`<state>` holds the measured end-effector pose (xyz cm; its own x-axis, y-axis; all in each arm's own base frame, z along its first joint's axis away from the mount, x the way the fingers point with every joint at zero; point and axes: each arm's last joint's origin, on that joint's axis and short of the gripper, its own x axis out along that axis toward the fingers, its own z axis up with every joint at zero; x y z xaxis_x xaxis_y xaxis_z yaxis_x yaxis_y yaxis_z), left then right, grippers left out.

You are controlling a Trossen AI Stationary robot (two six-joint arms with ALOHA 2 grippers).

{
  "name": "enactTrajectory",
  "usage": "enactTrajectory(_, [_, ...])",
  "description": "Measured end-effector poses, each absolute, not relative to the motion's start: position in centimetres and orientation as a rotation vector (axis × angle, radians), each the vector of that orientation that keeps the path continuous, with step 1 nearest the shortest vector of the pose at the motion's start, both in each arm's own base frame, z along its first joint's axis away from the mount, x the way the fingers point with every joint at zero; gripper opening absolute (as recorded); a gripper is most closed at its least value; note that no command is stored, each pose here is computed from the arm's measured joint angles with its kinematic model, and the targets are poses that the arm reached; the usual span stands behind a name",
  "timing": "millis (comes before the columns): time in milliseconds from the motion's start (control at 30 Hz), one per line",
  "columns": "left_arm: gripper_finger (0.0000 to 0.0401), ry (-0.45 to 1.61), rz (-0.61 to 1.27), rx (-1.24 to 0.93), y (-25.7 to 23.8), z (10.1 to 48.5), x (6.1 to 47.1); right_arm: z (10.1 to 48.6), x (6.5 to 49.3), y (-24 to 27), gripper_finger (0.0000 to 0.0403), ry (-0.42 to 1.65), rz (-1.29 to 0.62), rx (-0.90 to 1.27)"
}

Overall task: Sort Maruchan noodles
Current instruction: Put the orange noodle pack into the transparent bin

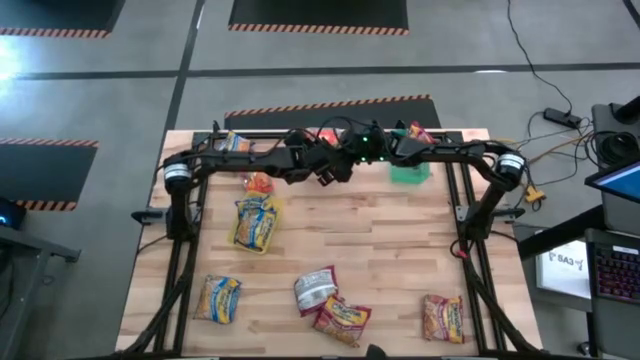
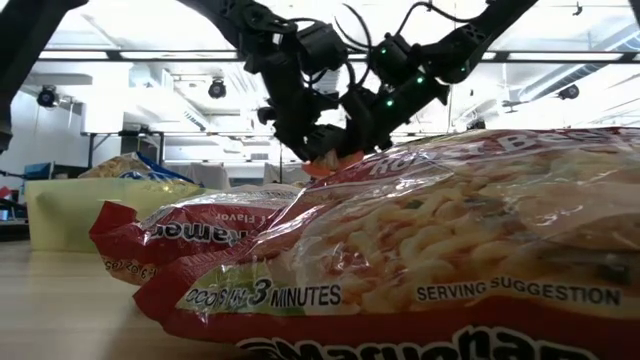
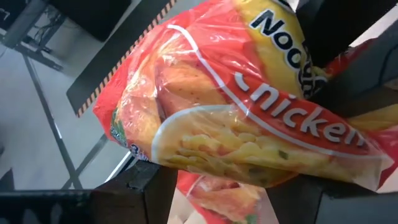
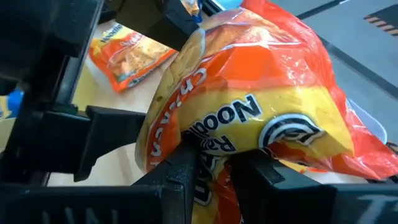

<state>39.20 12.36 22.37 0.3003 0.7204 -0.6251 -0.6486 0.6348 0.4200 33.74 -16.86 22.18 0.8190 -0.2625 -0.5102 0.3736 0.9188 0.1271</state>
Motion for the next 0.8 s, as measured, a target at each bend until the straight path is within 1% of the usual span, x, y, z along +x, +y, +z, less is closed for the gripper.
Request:
enactTrajectory(167, [0.0201, 0.891, 0.942, 0.082, 13.5, 22.3, 38.8, 22.1, 35.0, -17.9, 0.0077, 0.531, -0.357, 0.208])
enactTrajectory(367, [0.0201, 0.901, 0.962, 0.049, 14.3, 21.8, 38.3, 21.7, 35.3, -18.8, 0.0077, 0.569, -0.365, 0.233])
enactTrajectory(633, [0.0201, 0.955, 0.977, 0.047, 14.8, 19.7, 38.1, 19.2, 35.8, -19.4, 0.0077, 0.634, -0.365, 0.246])
enactTrajectory(800, [0.0201, 0.967, 0.989, 0.047, 15.2, 19.1, 38.1, 18.2, 36.5, -19.8, 0.0077, 0.650, -0.363, 0.244])
